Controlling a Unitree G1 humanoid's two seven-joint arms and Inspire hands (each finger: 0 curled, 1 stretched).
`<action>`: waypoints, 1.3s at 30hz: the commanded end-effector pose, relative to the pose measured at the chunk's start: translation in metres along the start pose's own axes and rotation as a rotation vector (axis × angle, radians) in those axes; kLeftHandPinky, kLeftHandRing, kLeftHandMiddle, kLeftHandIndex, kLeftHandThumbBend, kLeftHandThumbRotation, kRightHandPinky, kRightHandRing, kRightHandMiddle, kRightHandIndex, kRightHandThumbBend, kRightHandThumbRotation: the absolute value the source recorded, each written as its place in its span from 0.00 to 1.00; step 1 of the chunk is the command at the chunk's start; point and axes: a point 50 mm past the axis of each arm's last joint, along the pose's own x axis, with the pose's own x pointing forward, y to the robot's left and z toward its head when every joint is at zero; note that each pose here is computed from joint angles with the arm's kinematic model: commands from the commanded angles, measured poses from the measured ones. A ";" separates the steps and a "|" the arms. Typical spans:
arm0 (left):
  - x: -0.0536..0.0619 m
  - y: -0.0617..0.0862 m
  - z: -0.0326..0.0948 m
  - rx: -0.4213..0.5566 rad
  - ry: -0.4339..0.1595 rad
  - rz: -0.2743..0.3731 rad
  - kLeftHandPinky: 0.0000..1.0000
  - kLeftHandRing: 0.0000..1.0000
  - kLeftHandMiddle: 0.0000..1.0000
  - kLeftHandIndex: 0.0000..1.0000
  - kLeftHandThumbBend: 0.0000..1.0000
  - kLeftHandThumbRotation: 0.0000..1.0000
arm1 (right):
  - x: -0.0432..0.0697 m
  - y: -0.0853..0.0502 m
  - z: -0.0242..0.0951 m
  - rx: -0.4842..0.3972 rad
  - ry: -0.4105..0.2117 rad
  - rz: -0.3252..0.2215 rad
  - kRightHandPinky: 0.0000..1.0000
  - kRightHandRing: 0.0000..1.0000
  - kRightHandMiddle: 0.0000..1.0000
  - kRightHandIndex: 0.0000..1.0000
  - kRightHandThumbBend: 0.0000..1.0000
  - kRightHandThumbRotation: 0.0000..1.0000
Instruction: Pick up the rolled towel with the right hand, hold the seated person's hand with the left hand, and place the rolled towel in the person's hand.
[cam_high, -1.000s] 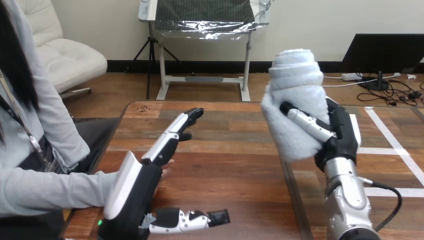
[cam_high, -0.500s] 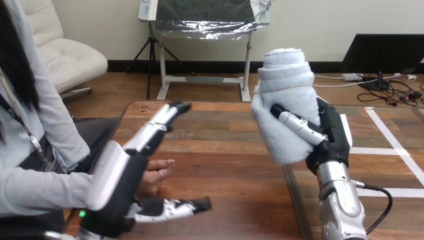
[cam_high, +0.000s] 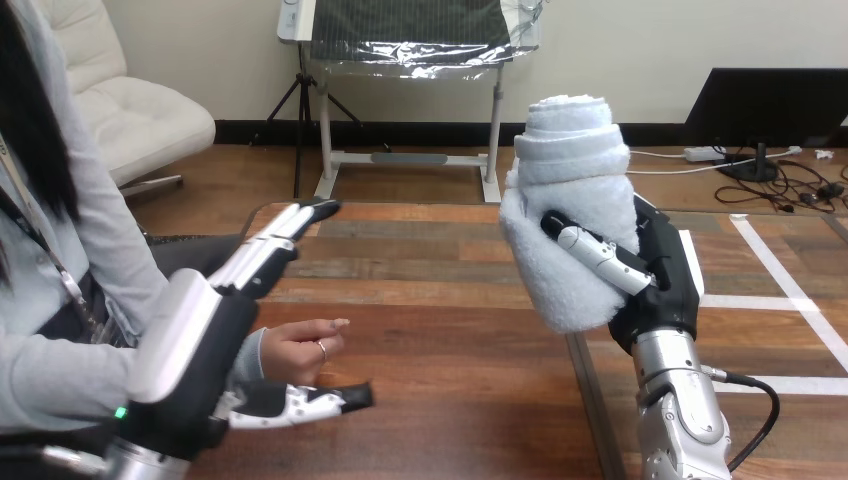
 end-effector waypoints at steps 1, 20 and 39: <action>0.017 0.021 0.004 0.065 -0.063 0.020 0.79 0.89 0.93 0.91 1.00 0.12 | 0.015 0.011 0.031 0.011 -0.149 0.053 0.22 0.26 0.34 0.35 0.62 0.00; 0.021 0.029 -0.032 0.113 0.050 -0.038 0.81 0.91 0.94 0.94 1.00 0.16 | 0.009 0.011 0.033 0.067 -0.164 0.099 0.18 0.22 0.32 0.34 0.65 0.00; 0.024 0.022 -0.068 0.156 0.171 -0.115 0.78 0.89 0.92 0.94 1.00 0.11 | 0.004 0.013 0.037 0.092 -0.189 0.127 0.17 0.22 0.31 0.34 0.64 0.00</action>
